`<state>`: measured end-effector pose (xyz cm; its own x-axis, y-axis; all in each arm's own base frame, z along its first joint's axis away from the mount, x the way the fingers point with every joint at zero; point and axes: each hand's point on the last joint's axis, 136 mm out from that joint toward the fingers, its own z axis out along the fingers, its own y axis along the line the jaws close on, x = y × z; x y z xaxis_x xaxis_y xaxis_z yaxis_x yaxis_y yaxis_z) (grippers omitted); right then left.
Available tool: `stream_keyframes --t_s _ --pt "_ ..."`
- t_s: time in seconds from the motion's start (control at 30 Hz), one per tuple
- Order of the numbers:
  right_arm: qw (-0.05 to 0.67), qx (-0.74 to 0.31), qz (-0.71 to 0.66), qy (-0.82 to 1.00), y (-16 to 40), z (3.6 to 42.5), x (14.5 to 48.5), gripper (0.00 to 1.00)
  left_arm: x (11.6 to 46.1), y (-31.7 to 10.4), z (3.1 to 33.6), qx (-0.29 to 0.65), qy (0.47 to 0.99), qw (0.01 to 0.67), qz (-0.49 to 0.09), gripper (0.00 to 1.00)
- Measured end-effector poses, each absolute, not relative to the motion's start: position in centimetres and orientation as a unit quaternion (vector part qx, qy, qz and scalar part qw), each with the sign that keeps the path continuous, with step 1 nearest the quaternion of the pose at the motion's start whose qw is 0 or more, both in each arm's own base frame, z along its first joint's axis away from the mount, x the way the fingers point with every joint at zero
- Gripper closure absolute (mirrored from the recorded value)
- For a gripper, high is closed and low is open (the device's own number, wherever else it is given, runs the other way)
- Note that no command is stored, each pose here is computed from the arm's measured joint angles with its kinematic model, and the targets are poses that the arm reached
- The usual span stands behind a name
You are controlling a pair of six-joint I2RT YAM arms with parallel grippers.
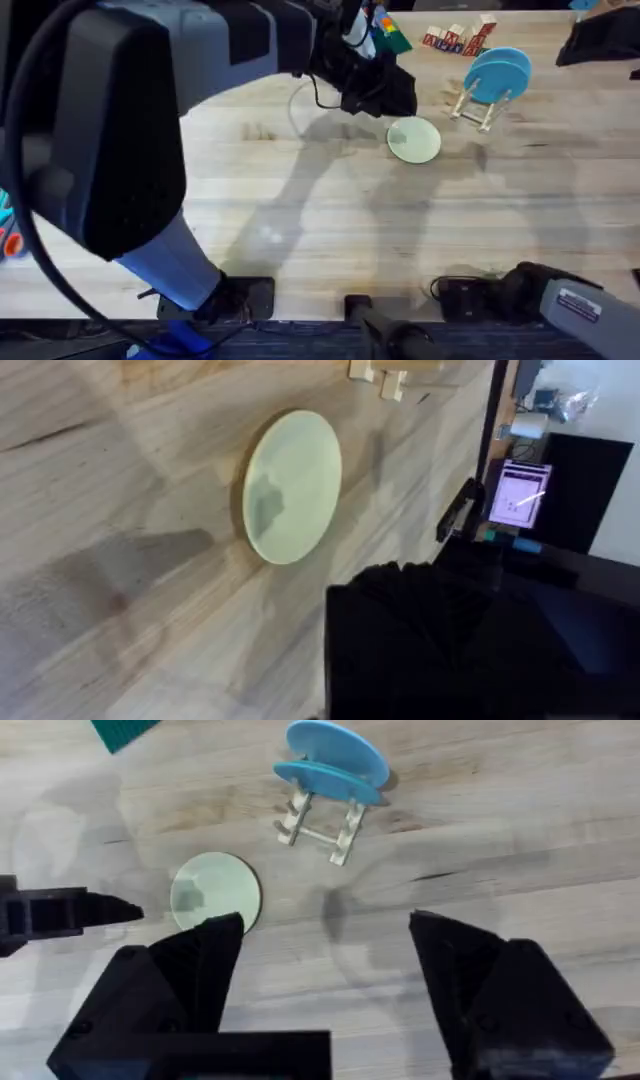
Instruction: Pick up the plates from the table one by one and place each into a slot on the dish rack.
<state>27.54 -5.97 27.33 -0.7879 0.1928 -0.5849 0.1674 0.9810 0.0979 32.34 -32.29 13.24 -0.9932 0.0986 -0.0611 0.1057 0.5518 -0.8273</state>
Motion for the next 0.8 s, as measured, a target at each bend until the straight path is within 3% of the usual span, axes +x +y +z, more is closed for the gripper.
stream_keyframes --t_s 0.4,0.8 --pt "0.311 0.095 0.020 0.945 -6.0 27.3 27.5 0.007 32.3 -32.2 12.3 0.075 0.880 0.014 -0.469 0.960" --pt "0.309 0.096 0.021 0.946 -5.9 27.2 27.4 0.006 32.2 -32.2 8.5 0.059 0.890 -0.021 -0.452 0.960"
